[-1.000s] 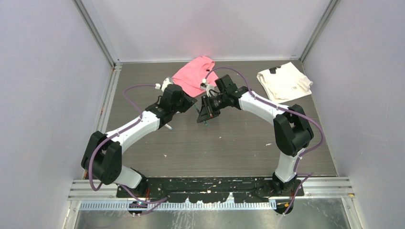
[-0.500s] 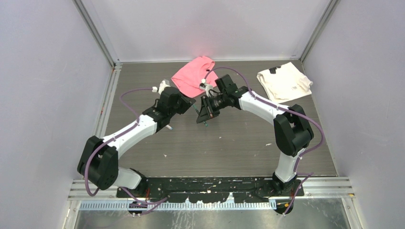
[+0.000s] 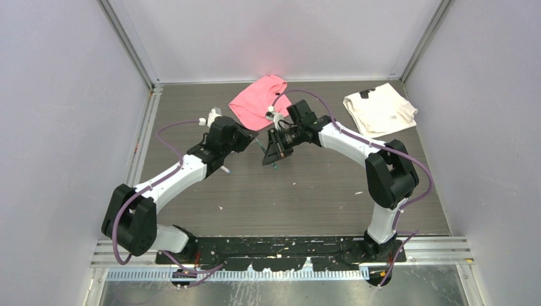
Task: Insert the pens into the pen caps
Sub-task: Press the pen cap onto the pen.
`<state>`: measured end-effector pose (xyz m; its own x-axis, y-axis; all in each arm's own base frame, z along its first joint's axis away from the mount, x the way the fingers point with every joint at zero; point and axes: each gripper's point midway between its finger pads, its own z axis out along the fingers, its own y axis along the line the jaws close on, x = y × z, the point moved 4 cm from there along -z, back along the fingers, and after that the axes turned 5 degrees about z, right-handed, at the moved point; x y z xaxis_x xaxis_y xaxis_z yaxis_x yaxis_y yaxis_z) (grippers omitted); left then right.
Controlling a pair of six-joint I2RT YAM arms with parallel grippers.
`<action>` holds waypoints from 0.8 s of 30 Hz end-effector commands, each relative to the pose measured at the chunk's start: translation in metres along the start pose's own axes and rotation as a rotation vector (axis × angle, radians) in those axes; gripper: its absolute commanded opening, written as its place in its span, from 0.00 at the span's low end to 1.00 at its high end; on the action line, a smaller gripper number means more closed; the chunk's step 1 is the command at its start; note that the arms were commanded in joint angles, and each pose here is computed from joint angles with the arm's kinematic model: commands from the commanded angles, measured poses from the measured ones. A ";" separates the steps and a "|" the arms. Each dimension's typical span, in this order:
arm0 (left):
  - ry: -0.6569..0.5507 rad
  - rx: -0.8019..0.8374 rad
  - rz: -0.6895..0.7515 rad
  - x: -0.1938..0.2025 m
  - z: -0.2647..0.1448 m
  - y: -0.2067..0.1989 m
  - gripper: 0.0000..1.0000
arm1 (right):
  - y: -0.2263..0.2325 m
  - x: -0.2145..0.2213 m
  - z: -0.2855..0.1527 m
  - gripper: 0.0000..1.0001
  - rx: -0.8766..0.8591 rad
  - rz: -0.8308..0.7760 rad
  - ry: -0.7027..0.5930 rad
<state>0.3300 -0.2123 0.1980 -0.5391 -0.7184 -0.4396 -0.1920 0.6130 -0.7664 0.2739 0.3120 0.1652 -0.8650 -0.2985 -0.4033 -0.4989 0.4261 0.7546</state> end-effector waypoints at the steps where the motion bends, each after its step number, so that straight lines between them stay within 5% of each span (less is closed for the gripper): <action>1: -0.025 0.082 -0.074 -0.012 -0.007 -0.011 0.01 | 0.035 -0.008 -0.017 0.01 -0.102 -0.105 -0.028; 24: -0.016 0.115 -0.070 -0.015 -0.011 -0.018 0.01 | 0.026 -0.010 -0.011 0.01 -0.074 -0.075 -0.024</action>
<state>0.3305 -0.2098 0.1999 -0.5490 -0.7420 -0.3848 -0.1898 0.5590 -0.8071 0.2673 0.3132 0.1742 -0.8546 -0.3184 -0.4102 -0.5102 0.3679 0.7774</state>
